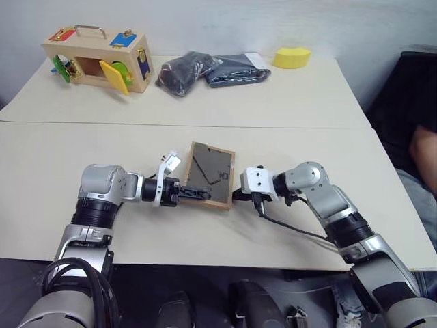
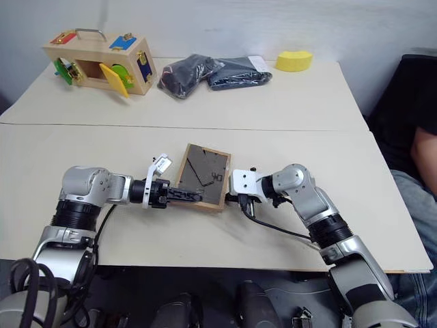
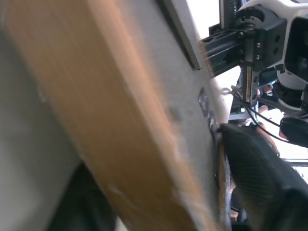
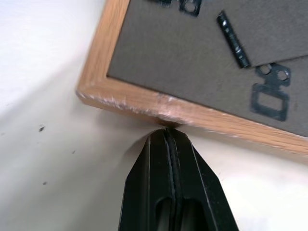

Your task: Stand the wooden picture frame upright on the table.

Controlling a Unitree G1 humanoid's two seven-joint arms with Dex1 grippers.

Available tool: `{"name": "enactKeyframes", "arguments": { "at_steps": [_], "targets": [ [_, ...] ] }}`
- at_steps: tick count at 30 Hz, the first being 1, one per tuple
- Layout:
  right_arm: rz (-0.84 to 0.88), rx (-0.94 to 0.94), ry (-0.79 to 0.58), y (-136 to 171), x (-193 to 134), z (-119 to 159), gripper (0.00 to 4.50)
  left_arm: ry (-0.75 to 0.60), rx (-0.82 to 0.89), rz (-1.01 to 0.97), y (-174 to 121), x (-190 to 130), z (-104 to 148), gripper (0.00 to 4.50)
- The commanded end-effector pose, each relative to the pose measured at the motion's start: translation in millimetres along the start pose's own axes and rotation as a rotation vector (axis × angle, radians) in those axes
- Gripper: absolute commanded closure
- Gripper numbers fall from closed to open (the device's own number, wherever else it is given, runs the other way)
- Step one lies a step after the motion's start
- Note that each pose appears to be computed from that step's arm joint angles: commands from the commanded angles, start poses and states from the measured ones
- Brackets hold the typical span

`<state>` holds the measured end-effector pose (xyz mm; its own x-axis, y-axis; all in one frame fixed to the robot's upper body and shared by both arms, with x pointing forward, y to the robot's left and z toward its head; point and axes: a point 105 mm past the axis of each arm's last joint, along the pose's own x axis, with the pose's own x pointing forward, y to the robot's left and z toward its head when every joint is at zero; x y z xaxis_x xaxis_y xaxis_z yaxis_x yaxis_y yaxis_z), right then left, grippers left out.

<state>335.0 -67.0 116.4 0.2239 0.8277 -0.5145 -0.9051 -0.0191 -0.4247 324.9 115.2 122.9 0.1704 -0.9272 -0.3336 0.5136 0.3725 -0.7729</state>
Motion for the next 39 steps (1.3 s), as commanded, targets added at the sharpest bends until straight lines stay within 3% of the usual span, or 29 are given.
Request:
{"name": "enactKeyframes", "arguments": {
  "at_steps": [1, 4, 8, 14, 21, 24, 27, 32, 36, 39],
  "targets": [
    [-0.043, 0.041, -0.055, -2.9, -23.6, 13.6, 4.12, -0.067, 0.040, -0.029, -12.7, -9.3, 18.4, 3.02],
    [-0.050, 0.107, -0.090, -1.2, -44.0, 21.3, 3.25, -0.075, 0.054, -0.045, -17.8, -11.8, 18.6, 3.21],
    [-0.138, 0.236, -0.256, -22.0, -74.9, 59.5, 1.89, -0.073, 0.108, -0.089, -32.3, -16.0, 15.8, 3.21],
    [-0.174, 0.295, -0.346, -40.4, -62.1, 83.0, 0.00, -0.046, 0.190, -0.139, -51.9, -11.8, 13.1, 3.21],
    [-0.124, 0.295, -0.421, -38.4, -30.9, 103.3, 0.00, -0.012, 0.244, -0.141, -57.1, -6.4, 12.1, 3.21],
    [-0.040, 0.310, -0.526, -26.4, -36.6, 126.4, 0.00, -0.002, 0.245, -0.097, -49.6, -7.4, 11.8, 3.21],
    [-0.054, 0.335, -0.542, -27.8, -45.7, 132.1, 0.00, -0.012, 0.244, -0.077, -43.4, -10.1, 12.3, 3.21],
    [-0.251, 0.269, -0.319, -42.1, -66.8, 90.3, 0.00, -0.037, 0.250, -0.101, -49.0, -14.1, 15.4, 3.21],
    [-0.278, 0.234, -0.241, -35.2, -91.5, 65.1, 0.00, -0.045, 0.258, -0.104, -51.7, -17.0, 16.3, 3.21],
    [-0.400, -0.065, -0.126, -31.4, -110.3, 44.0, 0.00, -0.044, 0.259, -0.111, -54.0, -20.9, 15.8, 3.21]
  ]
}}
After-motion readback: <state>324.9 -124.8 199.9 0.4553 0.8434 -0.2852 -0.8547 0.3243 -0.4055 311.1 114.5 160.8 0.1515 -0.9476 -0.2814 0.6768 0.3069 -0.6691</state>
